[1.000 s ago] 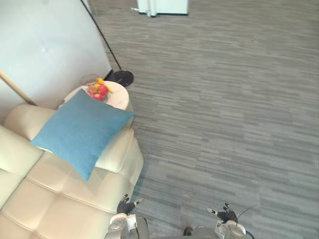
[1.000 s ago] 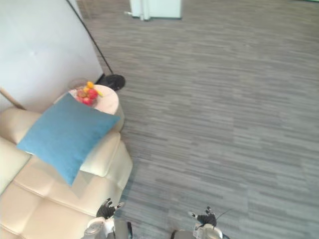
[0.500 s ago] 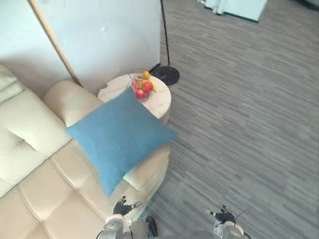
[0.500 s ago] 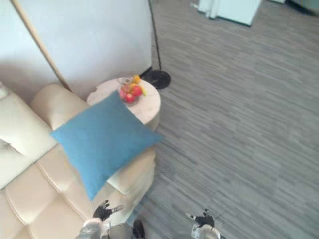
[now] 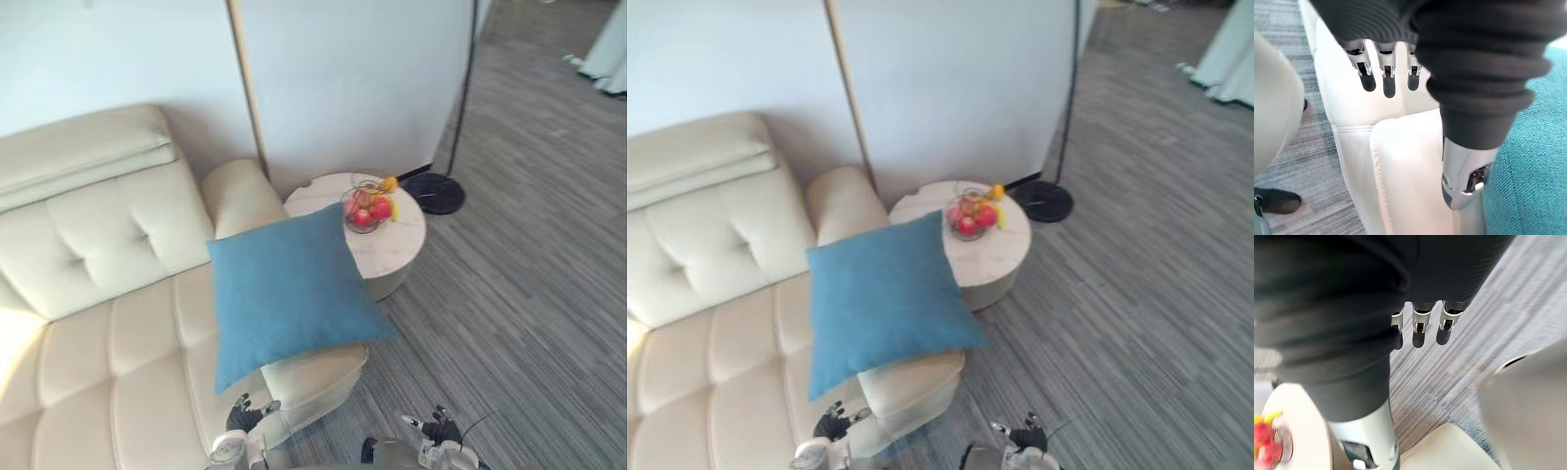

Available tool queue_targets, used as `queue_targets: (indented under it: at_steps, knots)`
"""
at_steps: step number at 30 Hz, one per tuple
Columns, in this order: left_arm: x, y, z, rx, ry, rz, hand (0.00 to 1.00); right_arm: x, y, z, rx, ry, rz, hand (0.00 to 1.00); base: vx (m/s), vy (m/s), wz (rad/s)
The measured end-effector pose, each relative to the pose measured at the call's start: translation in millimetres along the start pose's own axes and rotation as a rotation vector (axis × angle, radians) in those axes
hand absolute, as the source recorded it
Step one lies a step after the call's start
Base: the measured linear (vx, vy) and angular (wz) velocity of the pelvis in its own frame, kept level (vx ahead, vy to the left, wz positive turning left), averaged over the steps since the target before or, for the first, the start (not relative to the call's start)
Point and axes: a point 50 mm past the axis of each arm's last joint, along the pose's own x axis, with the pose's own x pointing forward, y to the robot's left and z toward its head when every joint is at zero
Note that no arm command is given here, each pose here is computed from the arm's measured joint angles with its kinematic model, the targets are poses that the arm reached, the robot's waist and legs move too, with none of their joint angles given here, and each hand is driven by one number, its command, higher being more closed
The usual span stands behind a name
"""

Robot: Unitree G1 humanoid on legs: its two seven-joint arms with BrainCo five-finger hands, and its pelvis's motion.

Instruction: Pick up cushions and gather them together orderly.

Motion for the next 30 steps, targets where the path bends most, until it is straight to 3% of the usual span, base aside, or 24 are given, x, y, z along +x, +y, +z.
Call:
queue_targets:
  at_steps: [15,20,25,30]
  knots:
    - [-4,36,-17,0.135,0.073,0.055,0.0,0,-26,-11,0.078,0.052,-0.106,0.0,0.02,0.013,0.38]
    - [-8,59,-18,0.059,0.073,0.141,0.0,2,-66,30,0.109,-0.106,-0.226,0.0,-0.11,-0.024,-0.04]
    - [-10,106,11,0.022,-0.033,0.279,0.0,-3,-111,85,0.064,-0.307,-0.334,0.0,-0.09,-0.016,-0.04]
    - [-12,127,43,-0.005,-0.161,0.341,0.0,-6,-113,130,0.022,-0.446,-0.327,0.0,0.0,-0.013,-0.04]
